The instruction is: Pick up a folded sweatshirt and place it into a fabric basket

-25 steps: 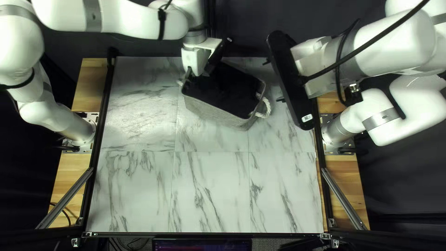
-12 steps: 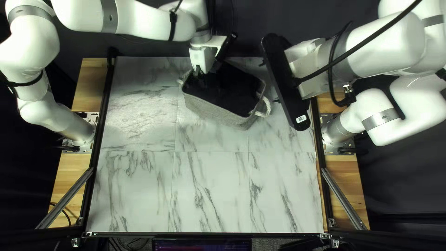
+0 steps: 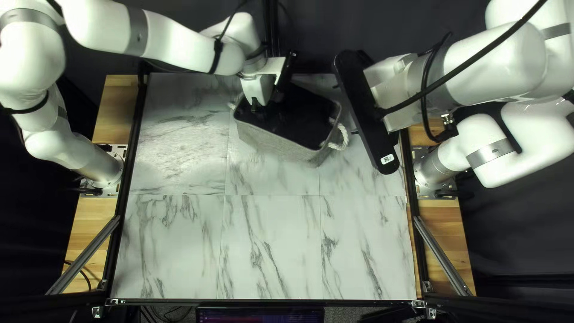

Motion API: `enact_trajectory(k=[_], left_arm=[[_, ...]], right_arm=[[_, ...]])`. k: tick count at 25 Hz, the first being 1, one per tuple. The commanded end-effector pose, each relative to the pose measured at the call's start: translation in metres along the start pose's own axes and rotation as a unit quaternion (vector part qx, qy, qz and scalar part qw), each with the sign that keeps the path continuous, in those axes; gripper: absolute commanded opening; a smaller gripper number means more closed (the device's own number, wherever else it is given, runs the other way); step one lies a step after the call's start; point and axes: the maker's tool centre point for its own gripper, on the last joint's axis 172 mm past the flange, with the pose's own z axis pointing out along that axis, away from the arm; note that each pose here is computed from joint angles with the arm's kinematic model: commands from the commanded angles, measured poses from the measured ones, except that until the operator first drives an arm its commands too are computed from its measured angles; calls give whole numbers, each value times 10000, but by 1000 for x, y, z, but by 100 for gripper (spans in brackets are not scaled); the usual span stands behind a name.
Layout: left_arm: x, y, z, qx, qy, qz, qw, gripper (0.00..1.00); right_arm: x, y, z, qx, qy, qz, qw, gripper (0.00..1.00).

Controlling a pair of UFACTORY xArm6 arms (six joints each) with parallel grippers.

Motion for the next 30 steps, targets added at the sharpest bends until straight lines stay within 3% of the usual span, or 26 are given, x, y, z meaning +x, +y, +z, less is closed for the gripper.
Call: enact_trajectory(k=[1,7,13,19,24,27,30], left_arm=[[9,4,-22,-7,56,160,9999,100],[-12,22,-32,-67,196,335,9992,100],[-46,91,-61,-193,184,594,9979,100],[-71,157,-73,-266,39,699,9972,100],[-100,206,-83,-375,-62,547,9978,100],[-107,228,-93,-289,-99,364,9989,100],[-108,232,-113,127,112,-16,9999,100]], right_arm=[[-8,2,-13,-165,70,84,9998,100],[-18,4,-13,-235,50,347,9991,100],[-45,9,24,13,16,587,9983,100],[-51,20,52,236,-122,412,9988,100],[-56,27,82,396,-348,148,9985,100],[-63,33,97,496,-431,65,9978,100],[-66,33,108,652,-468,4,9968,100]])
